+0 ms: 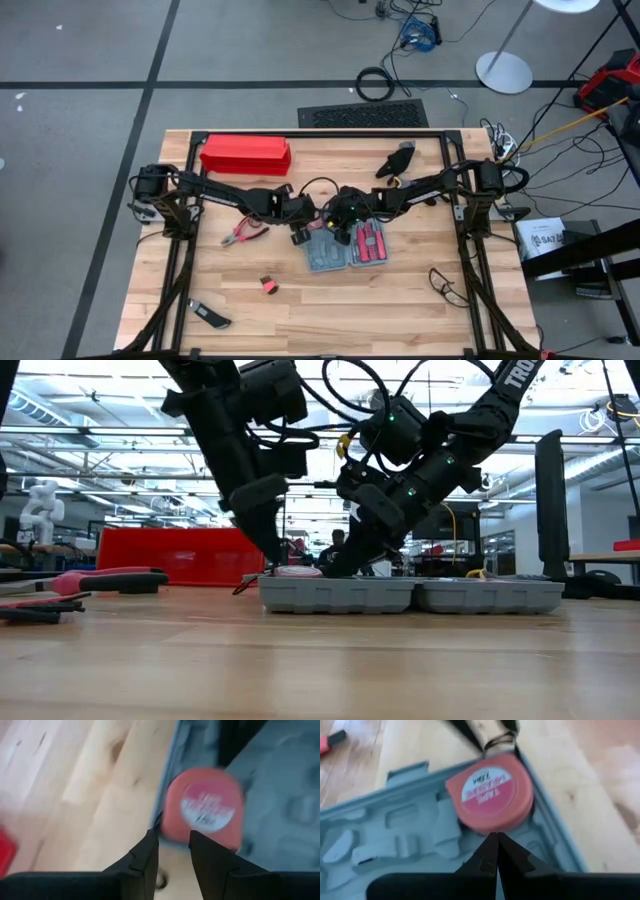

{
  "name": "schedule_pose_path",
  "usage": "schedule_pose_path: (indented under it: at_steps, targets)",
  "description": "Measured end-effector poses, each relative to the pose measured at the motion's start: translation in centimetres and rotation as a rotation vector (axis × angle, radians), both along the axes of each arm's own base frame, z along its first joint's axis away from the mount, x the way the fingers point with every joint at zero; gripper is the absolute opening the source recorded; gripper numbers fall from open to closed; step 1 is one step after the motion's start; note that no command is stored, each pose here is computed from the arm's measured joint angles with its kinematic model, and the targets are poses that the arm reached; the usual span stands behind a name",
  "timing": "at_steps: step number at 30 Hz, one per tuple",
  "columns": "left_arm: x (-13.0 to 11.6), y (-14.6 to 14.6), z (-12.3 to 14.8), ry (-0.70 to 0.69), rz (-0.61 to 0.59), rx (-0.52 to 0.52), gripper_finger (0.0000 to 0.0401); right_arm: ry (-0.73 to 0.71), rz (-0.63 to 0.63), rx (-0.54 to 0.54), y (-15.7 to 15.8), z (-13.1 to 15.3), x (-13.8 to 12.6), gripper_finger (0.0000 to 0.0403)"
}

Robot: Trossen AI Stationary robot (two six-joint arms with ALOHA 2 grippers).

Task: Prefit tool cases
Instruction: Put the orange measuring tape into the gray pre-fit tool case

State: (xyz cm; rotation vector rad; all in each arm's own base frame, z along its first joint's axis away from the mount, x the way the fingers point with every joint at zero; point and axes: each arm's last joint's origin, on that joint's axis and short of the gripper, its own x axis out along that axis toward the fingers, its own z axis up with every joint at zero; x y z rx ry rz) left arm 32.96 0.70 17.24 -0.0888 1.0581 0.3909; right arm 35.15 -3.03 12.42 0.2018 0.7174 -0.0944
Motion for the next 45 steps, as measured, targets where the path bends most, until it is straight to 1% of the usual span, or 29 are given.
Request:
schedule_pose_path:
  at_steps: [4, 6, 8, 11, 16, 22, 26, 31, 45]
  targets:
    - [-0.7, 0.0, 0.2, 0.049, 0.004, 0.002, 0.0116, 0.025, -0.008, 0.005, 0.0, -0.2, -0.2, 0.0]
    - [-0.8, 0.0, 0.2, 0.067, -0.002, -0.012, 0.0116, 0.023, -0.009, 0.003, 0.0, -0.2, -0.1, 0.0]
    - [-0.6, -0.1, -0.5, 0.081, -0.01, -0.028, 0.0116, 0.024, -0.024, -0.008, -0.1, -0.2, -0.2, 0.0]
    - [-0.3, -0.1, -1.5, 0.103, -0.026, -0.026, 0.0116, 0.025, -0.025, -0.019, -0.3, -0.2, -0.2, 0.0]
    - [0.2, 0.1, -2.0, 0.082, -0.025, -0.024, 0.0116, 0.028, -0.027, -0.022, -0.3, -0.2, -0.2, 0.0]
    - [0.4, 0.1, -1.9, 0.061, -0.025, -0.023, 0.0116, 0.035, -0.023, -0.028, -0.3, -0.4, -0.2, 0.0]
    - [0.4, 0.1, -1.7, 0.063, -0.024, -0.024, 0.0116, 0.035, -0.025, -0.027, -0.4, -0.8, 0.0, 0.0]
    - [0.7, 0.1, -0.8, 0.051, -0.026, -0.024, 0.0116, 0.035, -0.027, -0.024, -0.4, -1.0, 0.0, 0.0]
    - [0.8, 0.1, -0.6, 0.033, -0.031, -0.04, 0.0116, -0.012, -0.043, -0.036, -1.2, -0.8, 0.2, 0.0]
